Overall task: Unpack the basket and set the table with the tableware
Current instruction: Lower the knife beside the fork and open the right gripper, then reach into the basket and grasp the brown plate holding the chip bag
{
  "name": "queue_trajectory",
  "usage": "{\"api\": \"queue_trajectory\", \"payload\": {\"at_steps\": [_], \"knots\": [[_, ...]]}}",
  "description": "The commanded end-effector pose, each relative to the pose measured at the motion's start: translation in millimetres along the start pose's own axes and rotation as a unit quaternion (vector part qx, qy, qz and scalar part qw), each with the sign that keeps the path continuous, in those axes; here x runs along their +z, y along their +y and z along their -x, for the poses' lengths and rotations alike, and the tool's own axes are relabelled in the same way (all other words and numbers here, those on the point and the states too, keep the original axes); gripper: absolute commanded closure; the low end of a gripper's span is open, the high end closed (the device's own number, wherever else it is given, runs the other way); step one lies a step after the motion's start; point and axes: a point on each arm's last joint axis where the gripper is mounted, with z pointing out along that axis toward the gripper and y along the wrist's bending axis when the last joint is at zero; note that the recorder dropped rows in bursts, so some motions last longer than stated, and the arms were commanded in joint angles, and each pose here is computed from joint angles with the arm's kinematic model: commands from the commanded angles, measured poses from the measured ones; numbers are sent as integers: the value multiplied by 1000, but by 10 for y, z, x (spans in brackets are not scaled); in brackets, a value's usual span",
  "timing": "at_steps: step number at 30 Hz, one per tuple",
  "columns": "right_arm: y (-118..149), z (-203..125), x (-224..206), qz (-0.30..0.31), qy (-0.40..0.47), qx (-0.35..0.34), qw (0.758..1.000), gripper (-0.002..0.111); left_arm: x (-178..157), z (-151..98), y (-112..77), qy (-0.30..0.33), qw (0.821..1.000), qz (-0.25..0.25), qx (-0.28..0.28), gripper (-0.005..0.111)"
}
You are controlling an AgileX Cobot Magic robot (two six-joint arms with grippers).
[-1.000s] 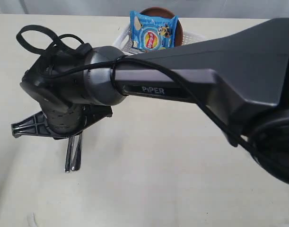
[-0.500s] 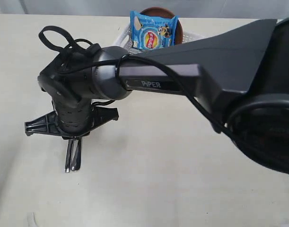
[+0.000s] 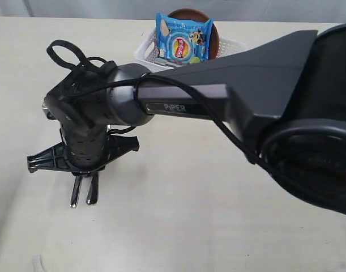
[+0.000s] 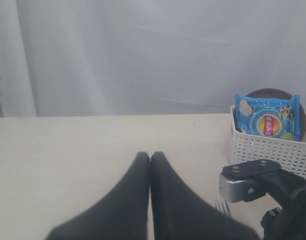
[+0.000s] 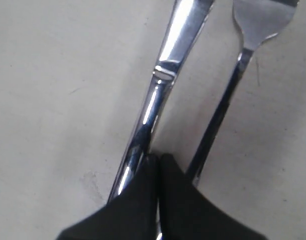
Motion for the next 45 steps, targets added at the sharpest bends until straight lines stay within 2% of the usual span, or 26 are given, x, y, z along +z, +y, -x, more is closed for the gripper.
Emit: {"api": "queue_trajectory", "payload": {"at_steps": [1, 7, 12, 17, 20, 25, 31, 45], "knots": [[-1, -9, 13, -2, 3, -8, 1000, 109, -1, -2, 0, -3, 1000, 0, 2, 107], [9, 2, -42, 2, -2, -13, 1000, 109, -1, -2, 0, -3, 1000, 0, 2, 107], [27, 60, -269, 8, -30, -34, 999, 109, -1, -2, 0, -3, 1000, 0, 2, 107], [-30, 168, -591, -10, -79, -68, 995, 109, -1, -2, 0, -3, 1000, 0, 2, 107], [-161, 249, -795, -38, -94, -77, 992, 109, -1, -2, 0, -3, 1000, 0, 2, 107], [-595, 420, -1136, -89, -78, -84, 989, 109, -1, -2, 0, -3, 1000, 0, 2, 107], [-1153, 657, -1510, -111, -94, -73, 987, 109, -1, -2, 0, -3, 1000, 0, 2, 107], [-2399, 989, -1751, -157, -116, 32, 980, 109, -1, -2, 0, -3, 1000, 0, 2, 107]]}}
